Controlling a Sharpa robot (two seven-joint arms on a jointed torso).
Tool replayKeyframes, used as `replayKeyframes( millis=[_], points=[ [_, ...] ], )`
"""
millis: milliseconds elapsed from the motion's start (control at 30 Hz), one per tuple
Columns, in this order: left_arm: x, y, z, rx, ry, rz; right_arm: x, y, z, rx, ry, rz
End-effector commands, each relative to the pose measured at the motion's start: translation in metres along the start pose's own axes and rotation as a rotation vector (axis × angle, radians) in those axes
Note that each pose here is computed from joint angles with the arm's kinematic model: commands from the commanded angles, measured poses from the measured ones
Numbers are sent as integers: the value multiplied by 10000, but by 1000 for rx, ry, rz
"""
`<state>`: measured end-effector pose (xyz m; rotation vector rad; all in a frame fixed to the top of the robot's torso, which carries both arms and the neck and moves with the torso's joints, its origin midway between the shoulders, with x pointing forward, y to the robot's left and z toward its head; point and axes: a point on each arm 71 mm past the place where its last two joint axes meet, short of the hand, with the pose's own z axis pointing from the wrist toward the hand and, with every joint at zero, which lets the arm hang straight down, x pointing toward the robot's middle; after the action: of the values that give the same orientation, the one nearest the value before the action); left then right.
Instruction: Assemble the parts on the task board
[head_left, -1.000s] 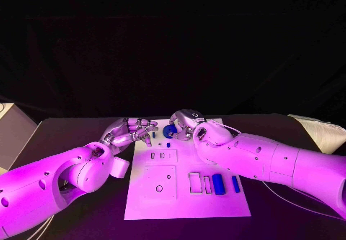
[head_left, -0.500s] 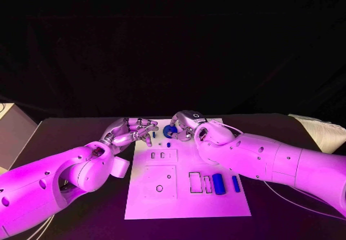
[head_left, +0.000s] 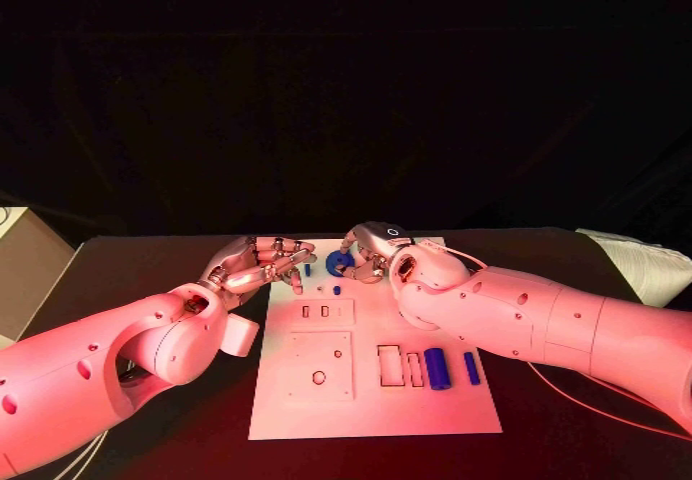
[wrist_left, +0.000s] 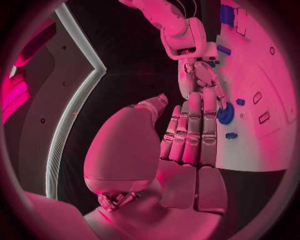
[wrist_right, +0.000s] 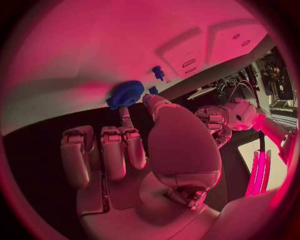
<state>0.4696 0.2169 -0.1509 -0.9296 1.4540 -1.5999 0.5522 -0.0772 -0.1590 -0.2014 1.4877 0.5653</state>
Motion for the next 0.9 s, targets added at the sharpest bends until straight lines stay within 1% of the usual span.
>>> replayKeyframes(
  millis=[33,267,600,900],
  points=[
    [14,-10,1,6,9,1,330,-18,-115,16,144,17],
    [14,-11,0,6,9,1,332,-49,-145,26,141,14],
    [3,-12,-5,6,6,3,347,-85,-186,36,161,7],
    [-11,-11,-10,5,3,5,338,-60,-305,17,160,22]
  ],
)
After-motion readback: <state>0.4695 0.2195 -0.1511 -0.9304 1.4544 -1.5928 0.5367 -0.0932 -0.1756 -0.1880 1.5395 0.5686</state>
